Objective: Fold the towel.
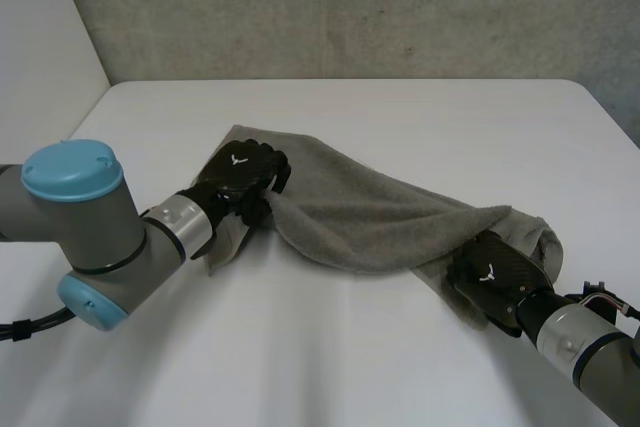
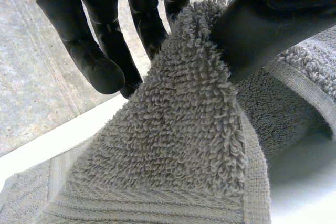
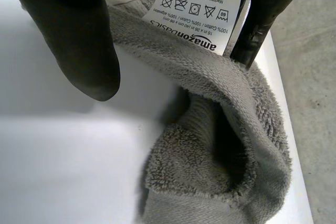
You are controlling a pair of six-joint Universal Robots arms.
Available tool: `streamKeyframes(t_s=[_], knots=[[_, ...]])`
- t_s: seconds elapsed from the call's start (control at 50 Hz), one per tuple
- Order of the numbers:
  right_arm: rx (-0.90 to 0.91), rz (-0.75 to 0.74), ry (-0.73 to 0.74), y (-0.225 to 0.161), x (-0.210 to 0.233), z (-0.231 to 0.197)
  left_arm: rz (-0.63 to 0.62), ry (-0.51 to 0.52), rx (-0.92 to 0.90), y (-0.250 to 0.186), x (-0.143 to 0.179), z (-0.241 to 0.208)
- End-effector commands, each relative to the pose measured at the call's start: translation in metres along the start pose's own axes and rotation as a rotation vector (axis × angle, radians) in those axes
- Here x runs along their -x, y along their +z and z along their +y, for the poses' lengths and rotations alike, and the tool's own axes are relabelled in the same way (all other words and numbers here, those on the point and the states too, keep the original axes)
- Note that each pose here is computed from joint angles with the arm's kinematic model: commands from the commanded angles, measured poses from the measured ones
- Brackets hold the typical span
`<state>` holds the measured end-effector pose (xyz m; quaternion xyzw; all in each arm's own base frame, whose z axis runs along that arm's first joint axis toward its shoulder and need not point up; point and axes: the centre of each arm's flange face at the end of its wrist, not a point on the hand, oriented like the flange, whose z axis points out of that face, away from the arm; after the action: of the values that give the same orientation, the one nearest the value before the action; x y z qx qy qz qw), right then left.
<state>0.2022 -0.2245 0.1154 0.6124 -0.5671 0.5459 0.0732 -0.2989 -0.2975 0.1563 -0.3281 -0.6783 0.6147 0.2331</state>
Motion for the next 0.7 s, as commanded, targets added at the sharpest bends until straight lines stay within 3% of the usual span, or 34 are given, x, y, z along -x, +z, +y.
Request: streamKeyframes(t_s=[0.02, 0.52, 0.68, 0.7], knots=[[-0.007, 0.013, -0.002, 0.001, 0.0, 0.0, 0.0, 0.001, -0.001, 0.0, 0.0, 0.0], [-0.044, 0.02, 0.039, 0.003, 0.002, -0.009, -0.001, 0.001, -0.003, 0.0, 0.0, -0.001], [-0.111, 0.2, 0.365, 0.004, -0.058, -0.02, -0.001, 0.001, -0.003, 0.001, 0.0, 0.0], [-0.12, 0.244, 0.466, 0.004, -0.072, -0.018, -0.001, 0.001, -0.003, 0.001, 0.0, 0.0]])
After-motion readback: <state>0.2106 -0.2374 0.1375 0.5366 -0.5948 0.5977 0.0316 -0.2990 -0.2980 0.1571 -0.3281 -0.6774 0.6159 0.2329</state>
